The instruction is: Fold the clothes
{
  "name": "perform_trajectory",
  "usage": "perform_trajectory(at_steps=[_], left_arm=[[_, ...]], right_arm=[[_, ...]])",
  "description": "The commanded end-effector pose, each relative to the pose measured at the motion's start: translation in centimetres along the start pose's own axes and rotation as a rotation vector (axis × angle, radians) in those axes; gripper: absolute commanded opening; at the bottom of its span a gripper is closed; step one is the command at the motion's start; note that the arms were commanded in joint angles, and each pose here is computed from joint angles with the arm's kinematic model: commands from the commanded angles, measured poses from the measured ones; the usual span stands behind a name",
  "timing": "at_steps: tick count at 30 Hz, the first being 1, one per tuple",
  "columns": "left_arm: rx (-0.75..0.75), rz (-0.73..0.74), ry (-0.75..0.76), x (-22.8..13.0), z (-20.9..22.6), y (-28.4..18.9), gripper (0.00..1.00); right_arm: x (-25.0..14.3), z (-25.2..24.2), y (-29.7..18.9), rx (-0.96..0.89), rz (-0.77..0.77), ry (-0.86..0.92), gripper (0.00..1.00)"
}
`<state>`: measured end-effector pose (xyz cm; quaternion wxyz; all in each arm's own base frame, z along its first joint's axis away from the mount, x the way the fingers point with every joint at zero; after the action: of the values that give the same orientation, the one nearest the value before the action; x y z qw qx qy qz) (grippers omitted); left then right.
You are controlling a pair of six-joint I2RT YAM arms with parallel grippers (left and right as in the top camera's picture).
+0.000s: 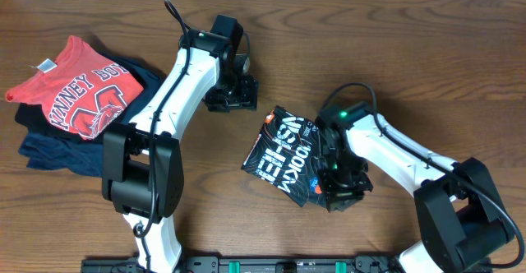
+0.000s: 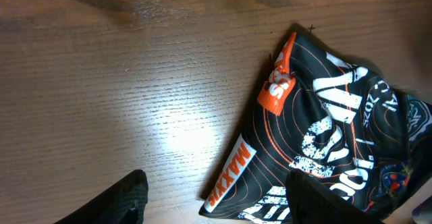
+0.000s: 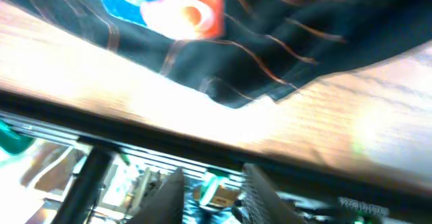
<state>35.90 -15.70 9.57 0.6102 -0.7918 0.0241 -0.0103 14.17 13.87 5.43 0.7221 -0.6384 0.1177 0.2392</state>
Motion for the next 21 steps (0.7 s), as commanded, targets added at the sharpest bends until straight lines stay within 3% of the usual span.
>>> perform_trajectory(at_steps=[1, 9, 13, 21], left_arm=[[0.006, 0.016, 0.010, -0.3, 0.2, 0.3, 0.67], [0.001, 0.031, 0.013, -0.6, 0.1, 0.3, 0.68], [-0.123, 0.062, 0.100, -1.2, -1.9, 0.3, 0.71], [-0.172, 0.147, 0.136, -2.0, -2.3, 3.0, 0.76]], right_arm=[[0.4, -2.1, -0.2, -0.135, -0.056, 0.081, 0.34], [3.3, -2.6, -0.8, -0.113, -0.177, 0.143, 0.38], [5.4, -3.5, -1.5, -0.096, -0.261, 0.171, 0.39], [8.7, -3.0, -2.6, -0.064, -0.403, 0.153, 0.36]])
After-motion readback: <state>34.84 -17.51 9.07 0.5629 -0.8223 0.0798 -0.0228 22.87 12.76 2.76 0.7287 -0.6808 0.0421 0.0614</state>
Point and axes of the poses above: each gripper's point midway between its finger pads, its own y axis out along the fingers, its own z axis along the line the jaws close on, x = y × z, the point moved 1 cm from there along -y, back along the fingers, and after that the axes turned 1 degree about -y, right-handed, at the moved point
